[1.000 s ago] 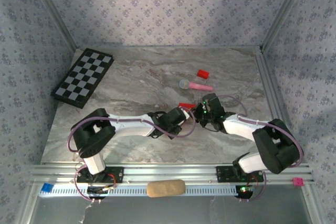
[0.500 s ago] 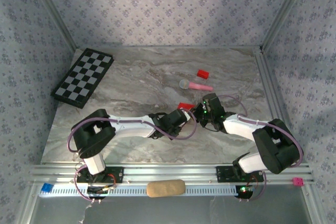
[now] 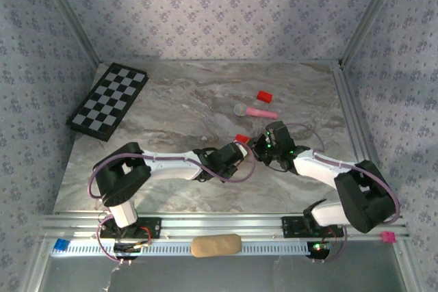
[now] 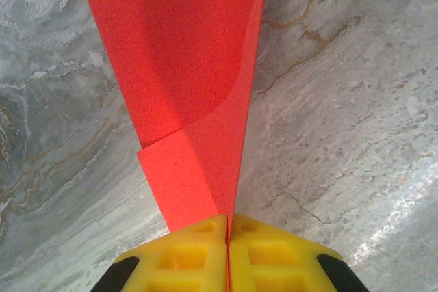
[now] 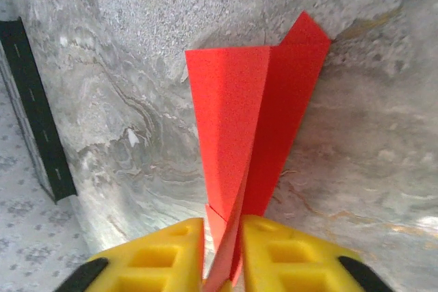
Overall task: Fold a paper plane with a square sheet of paper (pick it up from the middle)
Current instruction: Fold the wing for the fifth time at the center of the table.
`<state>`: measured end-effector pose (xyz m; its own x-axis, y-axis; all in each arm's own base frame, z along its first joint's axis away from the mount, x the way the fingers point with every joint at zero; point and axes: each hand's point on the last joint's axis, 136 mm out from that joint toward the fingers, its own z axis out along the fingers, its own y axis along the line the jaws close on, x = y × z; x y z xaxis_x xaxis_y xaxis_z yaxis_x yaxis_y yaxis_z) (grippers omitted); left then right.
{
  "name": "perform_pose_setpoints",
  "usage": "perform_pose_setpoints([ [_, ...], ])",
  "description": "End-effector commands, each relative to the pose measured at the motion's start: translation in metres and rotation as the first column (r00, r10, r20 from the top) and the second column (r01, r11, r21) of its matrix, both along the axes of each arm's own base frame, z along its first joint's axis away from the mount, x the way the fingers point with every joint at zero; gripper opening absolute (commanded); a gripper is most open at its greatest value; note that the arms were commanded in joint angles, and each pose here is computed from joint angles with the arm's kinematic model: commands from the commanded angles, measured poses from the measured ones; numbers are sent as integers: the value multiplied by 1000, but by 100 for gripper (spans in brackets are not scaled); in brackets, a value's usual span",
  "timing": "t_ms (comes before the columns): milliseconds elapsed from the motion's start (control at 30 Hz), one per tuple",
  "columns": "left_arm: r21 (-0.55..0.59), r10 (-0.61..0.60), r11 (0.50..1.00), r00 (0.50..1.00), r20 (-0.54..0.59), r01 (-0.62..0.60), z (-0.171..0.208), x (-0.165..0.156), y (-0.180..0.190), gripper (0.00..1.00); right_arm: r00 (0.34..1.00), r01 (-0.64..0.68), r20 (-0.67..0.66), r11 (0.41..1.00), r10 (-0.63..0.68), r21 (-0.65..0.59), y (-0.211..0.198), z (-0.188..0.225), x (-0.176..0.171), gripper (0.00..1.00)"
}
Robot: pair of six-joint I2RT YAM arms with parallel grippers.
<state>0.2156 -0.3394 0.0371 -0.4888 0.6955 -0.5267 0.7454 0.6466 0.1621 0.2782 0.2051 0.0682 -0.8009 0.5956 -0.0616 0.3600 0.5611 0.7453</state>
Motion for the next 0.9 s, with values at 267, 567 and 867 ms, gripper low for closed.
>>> perform_pose_setpoints([
  [267,-94,67,993,996,-67,-73,3,2,-4,7,997,58,52,987,-51,-148,-47,18,-8,35],
  [567,-256,44,959,959,-281,-120,2,1,-12,6,988,49,156,975,-14,-218,-61,29,-12,36],
  [867,-335,-11,931,906,-424,-146,2,-3,-20,5,984,22,178,974,19,-225,-60,29,-15,35],
])
